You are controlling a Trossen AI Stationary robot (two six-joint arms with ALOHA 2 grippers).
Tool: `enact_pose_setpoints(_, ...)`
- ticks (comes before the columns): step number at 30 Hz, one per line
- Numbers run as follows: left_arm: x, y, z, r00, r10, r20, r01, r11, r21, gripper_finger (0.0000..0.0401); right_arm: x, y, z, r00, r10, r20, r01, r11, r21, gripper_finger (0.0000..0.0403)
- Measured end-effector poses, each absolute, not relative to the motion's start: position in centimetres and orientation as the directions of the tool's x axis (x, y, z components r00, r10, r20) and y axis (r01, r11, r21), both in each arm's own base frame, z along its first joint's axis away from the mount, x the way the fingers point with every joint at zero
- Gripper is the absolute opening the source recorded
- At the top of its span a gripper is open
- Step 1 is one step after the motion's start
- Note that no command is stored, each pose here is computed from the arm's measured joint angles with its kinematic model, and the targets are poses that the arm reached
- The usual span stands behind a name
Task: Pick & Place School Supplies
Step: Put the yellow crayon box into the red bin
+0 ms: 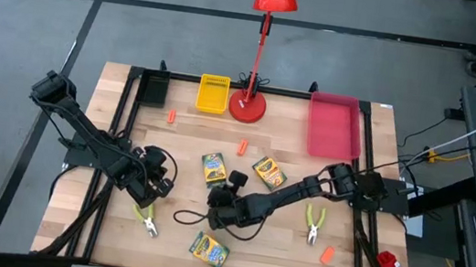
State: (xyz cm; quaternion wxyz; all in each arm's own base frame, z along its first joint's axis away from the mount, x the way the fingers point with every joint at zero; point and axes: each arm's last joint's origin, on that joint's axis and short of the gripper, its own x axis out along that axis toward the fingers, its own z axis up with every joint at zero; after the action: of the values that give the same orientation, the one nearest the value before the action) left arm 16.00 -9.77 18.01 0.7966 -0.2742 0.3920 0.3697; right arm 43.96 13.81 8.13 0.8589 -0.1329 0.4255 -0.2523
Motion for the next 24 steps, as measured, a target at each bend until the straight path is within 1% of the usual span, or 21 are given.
enact_pose_setpoints(5, 16.0, -9.8, 18.0, 0.423, 0.380, -0.823, -0.805, 0.574, -0.149, 0.0015, 43.7, 13.9, 9.4, 0.521, -0.553, -0.650, 0.327, 0.833, -0.446, 0.0004)
enact_pose_setpoints(7, 16.0, -9.7, 18.0, 0.426, 0.384, -0.819, -0.805, 0.574, -0.149, 0.0015, 43.2, 14.0, 10.5, 0.513, -0.584, -0.630, 0.338, 0.811, -0.477, 0.0003)
enact_pose_setpoints(10, 16.0, -9.7, 18.1, 0.431, 0.394, -0.812, -0.813, 0.561, -0.159, 0.0015, 42.4, 14.6, 14.2, 0.547, -0.609, -0.575, 0.453, 0.792, -0.409, 0.0003)
enact_pose_setpoints(12, 16.1, -9.6, 18.1, 0.428, 0.399, -0.811, -0.821, 0.547, -0.165, 0.0015, 41.7, 15.2, 16.9, 0.575, -0.612, -0.543, 0.521, 0.786, -0.334, 0.0002)
enact_pose_setpoints(16, 16.9, -8.9, 18.1, 0.431, 0.401, -0.809, -0.825, 0.539, -0.172, 0.0015, 40.0, 15.7, 20.1, 0.588, -0.601, -0.542, 0.567, 0.784, -0.254, 0.0001)
enact_pose_setpoints(19, 18.3, -7.8, 18.1, 0.426, 0.335, -0.841, -0.807, 0.561, -0.185, 0.0015, 39.5, 15.4, 21.3, 0.587, -0.566, -0.579, 0.574, 0.795, -0.196, 0.0002)
enact_pose_setpoints(22, 19.7, -5.8, 18.2, 0.411, 0.239, -0.880, -0.793, 0.569, -0.216, 0.0015, 39.2, 15.7, 20.9, 0.576, -0.539, -0.615, 0.571, 0.803, -0.169, 0.0012)
enact_pose_setpoints(24, 20.4, -4.3, 18.4, 0.424, 0.226, -0.877, -0.795, 0.556, -0.242, 0.0015, 39.2, 15.8, 20.9, 0.577, -0.513, -0.636, 0.579, 0.805, -0.125, 0.0023)
